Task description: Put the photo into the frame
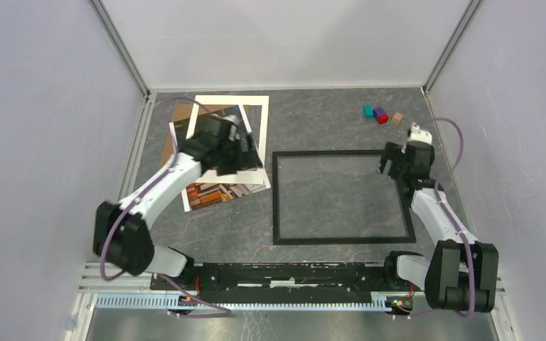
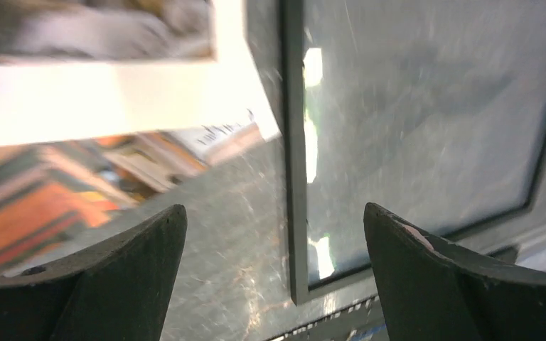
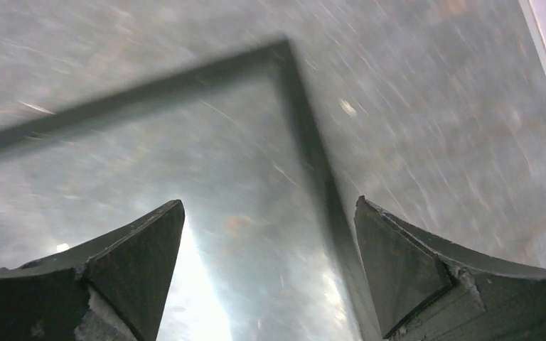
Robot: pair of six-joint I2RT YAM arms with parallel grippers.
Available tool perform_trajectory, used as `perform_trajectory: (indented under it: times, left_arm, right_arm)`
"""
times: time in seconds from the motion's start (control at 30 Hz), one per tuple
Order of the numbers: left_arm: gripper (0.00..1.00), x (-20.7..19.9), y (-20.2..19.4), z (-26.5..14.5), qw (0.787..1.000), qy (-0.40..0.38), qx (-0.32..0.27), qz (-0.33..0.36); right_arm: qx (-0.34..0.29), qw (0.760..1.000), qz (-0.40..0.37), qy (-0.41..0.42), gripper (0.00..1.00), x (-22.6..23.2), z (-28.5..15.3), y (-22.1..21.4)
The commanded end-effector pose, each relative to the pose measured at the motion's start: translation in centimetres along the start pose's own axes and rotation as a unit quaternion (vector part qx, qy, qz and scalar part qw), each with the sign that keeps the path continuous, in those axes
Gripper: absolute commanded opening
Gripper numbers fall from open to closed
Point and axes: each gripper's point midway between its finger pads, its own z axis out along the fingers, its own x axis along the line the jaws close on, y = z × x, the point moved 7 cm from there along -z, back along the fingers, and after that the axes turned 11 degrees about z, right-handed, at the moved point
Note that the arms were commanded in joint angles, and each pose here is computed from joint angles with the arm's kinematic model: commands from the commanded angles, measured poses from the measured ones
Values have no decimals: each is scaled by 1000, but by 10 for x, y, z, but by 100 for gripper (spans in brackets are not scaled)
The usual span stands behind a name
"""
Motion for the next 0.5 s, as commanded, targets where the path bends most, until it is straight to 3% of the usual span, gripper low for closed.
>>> perform_trajectory:
  times: [0.0, 0.1, 0.23, 0.33, 0.47]
  left_arm:
    - [100, 47, 26, -46, 997, 16, -80, -12]
    - [100, 66, 46, -35, 991, 3, -111, -79]
    - [95, 77, 83, -3, 985, -24, -118, -124]
    - [93, 87, 91, 15, 985, 1, -92, -147]
    - [95, 100, 75, 27, 981, 47, -75, -174]
  right_arm:
    - [-27, 996, -53, 61, 95, 74, -2, 36]
    - [33, 968, -51, 242, 94, 170, -6, 20]
    - [112, 913, -37, 391, 89, 276, -18, -18]
    - [144, 885, -38, 441, 86, 334, -28, -47]
    - [192, 875, -15, 444, 80, 371, -34, -82]
